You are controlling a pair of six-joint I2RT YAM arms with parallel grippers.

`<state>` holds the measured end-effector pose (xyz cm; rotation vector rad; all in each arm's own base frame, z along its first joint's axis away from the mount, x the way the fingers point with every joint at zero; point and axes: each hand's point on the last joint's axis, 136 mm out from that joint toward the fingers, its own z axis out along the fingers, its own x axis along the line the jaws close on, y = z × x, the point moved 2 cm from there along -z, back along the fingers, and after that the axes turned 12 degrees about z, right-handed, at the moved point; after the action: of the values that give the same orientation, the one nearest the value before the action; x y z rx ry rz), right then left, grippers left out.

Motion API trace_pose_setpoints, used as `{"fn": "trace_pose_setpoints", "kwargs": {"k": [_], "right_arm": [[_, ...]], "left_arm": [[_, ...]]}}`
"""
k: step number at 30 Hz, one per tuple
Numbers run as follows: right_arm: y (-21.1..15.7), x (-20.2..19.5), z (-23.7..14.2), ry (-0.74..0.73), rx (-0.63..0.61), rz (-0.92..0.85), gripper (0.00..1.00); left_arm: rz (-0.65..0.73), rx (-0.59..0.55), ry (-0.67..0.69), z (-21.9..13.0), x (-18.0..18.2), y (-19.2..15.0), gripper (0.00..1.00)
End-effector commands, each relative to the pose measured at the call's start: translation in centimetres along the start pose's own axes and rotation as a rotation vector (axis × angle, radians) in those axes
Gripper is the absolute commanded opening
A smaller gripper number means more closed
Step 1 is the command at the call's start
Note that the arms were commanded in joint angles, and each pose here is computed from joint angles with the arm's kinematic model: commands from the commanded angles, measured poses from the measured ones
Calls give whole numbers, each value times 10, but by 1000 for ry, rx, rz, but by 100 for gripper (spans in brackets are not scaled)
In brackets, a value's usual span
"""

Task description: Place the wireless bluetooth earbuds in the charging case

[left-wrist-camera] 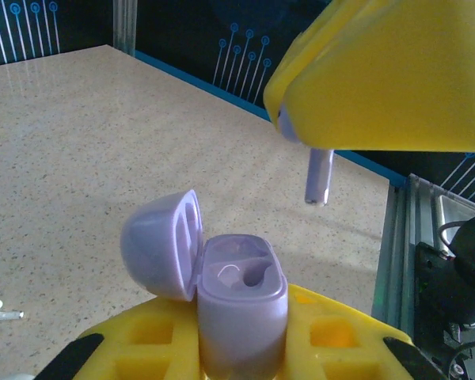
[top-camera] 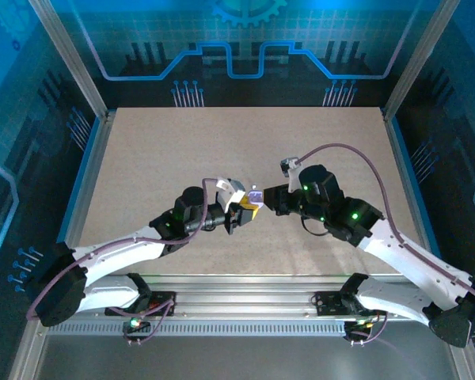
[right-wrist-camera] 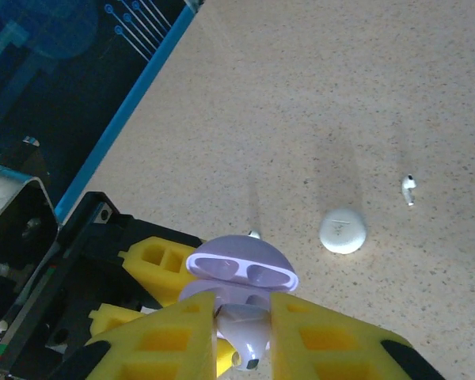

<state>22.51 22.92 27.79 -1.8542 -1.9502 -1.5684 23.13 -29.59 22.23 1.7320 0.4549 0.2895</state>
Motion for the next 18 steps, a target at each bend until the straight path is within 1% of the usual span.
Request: {"fn": "trace_pose_setpoints", "kwargs": {"k": [1,7,18], "right_arm": [[12,15,-3,86,-50,-11,22],[12,20,4,122,-44,-9,22],[-1,12,10,109,-4,-5,22]], "left_arm": [[53,-80,-45,1,-9,26,19],[61,-92,-49,-1,-11,30,19],[70,-111,-37,-5,-10,35,19]]}}
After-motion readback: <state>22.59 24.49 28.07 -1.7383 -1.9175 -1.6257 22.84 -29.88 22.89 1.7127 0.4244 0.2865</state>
